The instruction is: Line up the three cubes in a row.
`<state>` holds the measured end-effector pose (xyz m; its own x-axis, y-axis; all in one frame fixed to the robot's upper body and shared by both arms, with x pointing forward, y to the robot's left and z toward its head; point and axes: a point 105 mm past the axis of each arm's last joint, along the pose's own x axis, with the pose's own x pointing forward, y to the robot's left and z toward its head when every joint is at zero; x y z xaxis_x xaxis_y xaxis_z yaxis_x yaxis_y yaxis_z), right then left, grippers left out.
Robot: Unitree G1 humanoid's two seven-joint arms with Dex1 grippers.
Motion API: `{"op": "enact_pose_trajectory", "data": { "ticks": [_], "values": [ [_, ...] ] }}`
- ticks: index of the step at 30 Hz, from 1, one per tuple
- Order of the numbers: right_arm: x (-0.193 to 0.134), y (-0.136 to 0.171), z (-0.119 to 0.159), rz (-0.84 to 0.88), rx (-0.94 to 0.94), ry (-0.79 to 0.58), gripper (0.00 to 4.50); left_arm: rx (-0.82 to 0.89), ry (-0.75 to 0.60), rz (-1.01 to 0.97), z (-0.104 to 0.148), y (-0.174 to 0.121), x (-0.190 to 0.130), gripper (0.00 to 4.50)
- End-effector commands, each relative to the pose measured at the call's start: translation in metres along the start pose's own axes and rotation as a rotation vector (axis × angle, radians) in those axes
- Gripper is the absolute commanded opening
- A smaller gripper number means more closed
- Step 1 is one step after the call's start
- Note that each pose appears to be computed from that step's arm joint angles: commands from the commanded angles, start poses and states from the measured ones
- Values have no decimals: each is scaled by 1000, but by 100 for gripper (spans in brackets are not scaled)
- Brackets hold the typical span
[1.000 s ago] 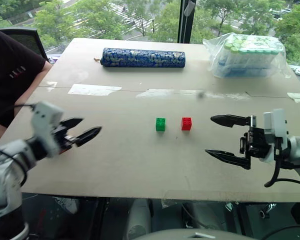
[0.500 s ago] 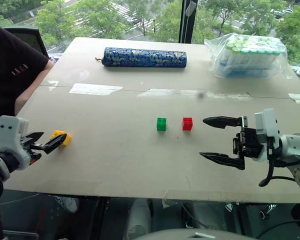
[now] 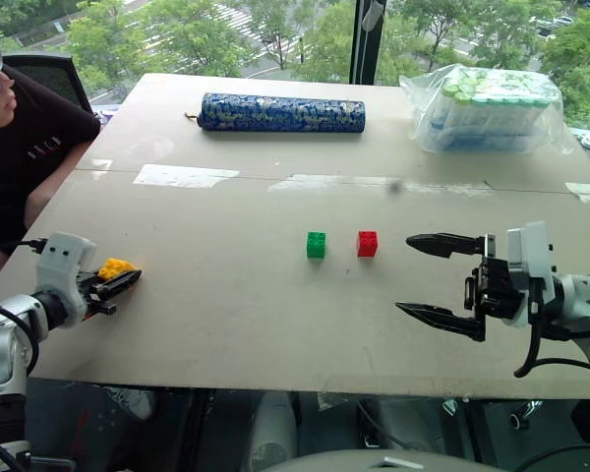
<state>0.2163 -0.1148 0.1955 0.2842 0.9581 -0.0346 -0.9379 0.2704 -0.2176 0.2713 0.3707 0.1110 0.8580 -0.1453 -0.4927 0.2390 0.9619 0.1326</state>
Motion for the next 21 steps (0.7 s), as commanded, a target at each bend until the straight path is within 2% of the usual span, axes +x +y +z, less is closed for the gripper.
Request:
{"op": "enact_pose_trajectory", "data": {
  "ticks": [1, 3, 5, 10, 15, 21],
  "values": [
    [-4, 3, 11, -9, -46, -12, 450, 93, -94, -75, 27, -6, -4, 132],
    [-6, 3, 9, -20, -44, -6, 450, 137, -188, -242, 53, -32, -2, 132],
    [-8, 3, 8, -33, -39, -1, 450, 210, -214, -400, 69, -58, 2, 132],
    [-18, 0, -1, -83, -20, 30, 450, 468, -168, -708, 83, -106, 24, 132],
    [-30, -2, -4, -143, -27, 57, 450, 668, -141, -831, 98, -123, 58, 132],
    [-34, 3, -3, -207, -29, 54, 450, 773, -129, -959, 111, -144, 87, 132]
  ]
}}
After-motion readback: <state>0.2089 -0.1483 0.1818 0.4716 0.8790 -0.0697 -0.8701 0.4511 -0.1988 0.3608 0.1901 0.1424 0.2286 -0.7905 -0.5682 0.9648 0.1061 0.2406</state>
